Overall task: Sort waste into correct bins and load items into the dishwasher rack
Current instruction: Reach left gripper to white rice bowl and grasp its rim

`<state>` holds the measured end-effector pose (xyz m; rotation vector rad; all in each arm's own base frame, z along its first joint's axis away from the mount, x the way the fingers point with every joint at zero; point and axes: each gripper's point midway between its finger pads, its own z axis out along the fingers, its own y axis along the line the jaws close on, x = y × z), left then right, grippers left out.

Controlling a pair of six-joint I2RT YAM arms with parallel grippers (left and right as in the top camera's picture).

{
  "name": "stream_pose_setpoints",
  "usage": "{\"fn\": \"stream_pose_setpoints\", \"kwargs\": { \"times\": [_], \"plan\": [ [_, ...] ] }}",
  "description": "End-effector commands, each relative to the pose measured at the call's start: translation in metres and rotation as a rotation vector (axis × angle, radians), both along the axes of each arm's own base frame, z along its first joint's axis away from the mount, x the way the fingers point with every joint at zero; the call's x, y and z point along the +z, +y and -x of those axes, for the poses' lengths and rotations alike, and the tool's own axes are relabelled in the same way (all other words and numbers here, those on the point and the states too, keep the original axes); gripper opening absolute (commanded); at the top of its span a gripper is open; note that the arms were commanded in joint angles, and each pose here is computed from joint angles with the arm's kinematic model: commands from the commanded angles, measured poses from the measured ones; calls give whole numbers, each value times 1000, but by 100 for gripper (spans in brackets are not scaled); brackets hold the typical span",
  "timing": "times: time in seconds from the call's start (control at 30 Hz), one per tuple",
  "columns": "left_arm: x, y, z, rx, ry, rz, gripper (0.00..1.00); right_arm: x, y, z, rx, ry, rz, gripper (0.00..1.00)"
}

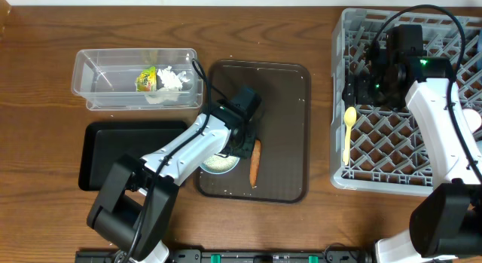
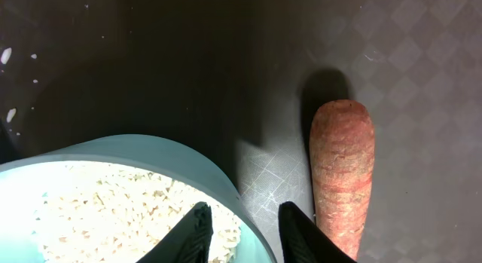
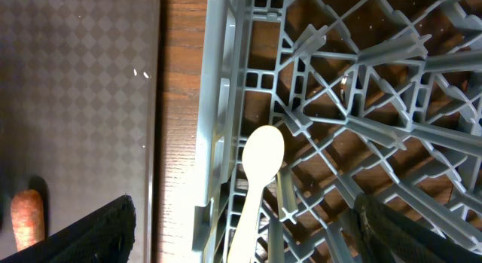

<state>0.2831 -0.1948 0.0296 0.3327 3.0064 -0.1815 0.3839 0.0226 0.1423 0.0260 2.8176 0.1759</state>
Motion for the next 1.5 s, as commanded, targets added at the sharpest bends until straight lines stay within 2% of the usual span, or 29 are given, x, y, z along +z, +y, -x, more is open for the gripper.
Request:
{"fn": "stream_pose_setpoints", "kwargs": {
  "times": [0.0, 0.87, 1.3, 1.47],
  "plan": [
    [-9, 6, 5, 3, 19, -31, 30, 9, 1, -2, 3, -23, -7, 89],
    [-9, -2, 6, 6, 9, -25, 31, 9, 2, -1, 3, -18, -8, 89],
    [-12, -2, 10, -16, -9, -65, 31, 8, 1, 3, 0, -4, -9, 88],
    [-22, 11, 13, 8, -16, -119, 31, 8, 1, 3, 0, -3, -9, 88]
  ]
}}
